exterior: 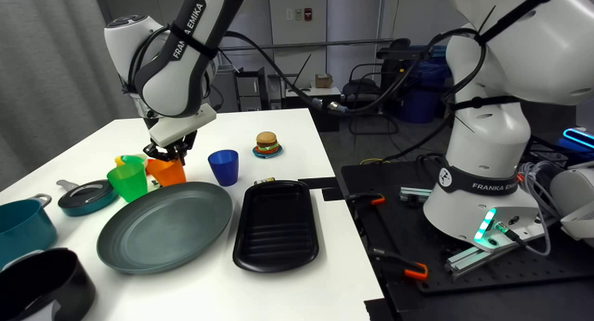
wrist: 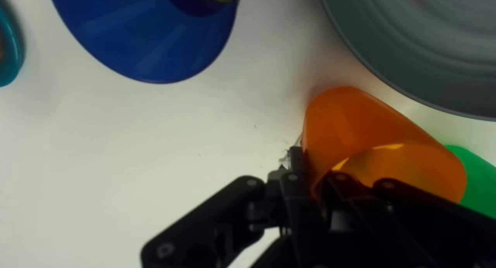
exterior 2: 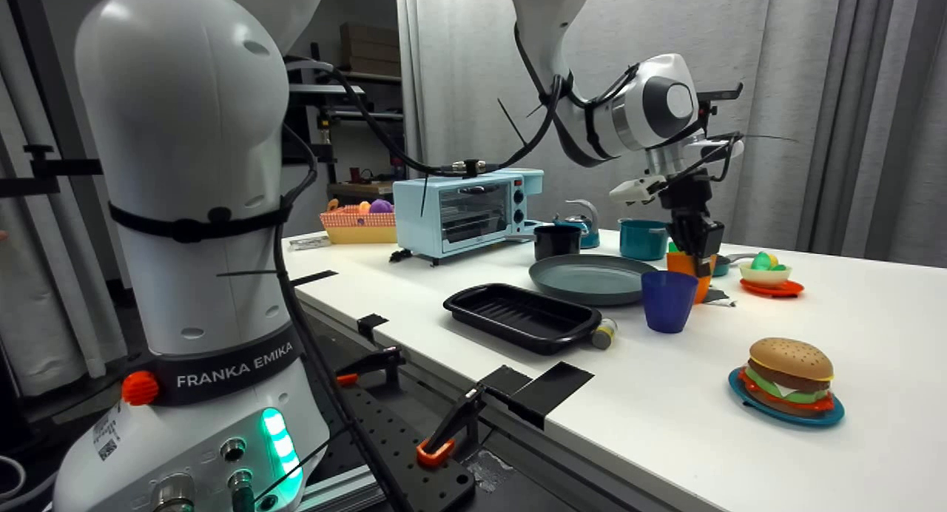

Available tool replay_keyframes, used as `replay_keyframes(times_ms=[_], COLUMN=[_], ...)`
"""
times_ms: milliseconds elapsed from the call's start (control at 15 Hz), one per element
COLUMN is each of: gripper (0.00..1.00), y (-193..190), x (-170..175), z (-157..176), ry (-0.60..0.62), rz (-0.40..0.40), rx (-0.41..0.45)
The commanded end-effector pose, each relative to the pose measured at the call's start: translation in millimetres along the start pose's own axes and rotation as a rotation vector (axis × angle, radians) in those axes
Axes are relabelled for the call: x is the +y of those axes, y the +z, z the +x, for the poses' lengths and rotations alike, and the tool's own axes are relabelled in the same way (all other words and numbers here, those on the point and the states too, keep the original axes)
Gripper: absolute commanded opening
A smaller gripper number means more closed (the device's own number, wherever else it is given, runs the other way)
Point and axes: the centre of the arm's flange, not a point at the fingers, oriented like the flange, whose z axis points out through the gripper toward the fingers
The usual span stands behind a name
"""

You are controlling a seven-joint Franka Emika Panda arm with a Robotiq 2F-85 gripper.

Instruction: Move the objects from the orange cup to the gray plate

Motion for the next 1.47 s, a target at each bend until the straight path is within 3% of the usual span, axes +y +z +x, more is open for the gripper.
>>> replay_keyframes(times_ms=[0, 800, 1400], gripper=[0.01, 0.02, 0.02], y=[-6, -80, -136], x=[-3, 0, -27], z=[3, -9, -80], ry=[-0.028, -0.210, -0.434], rz=[-0.020, -0.096, -0.152], rx=[0.045, 0.250, 0.391])
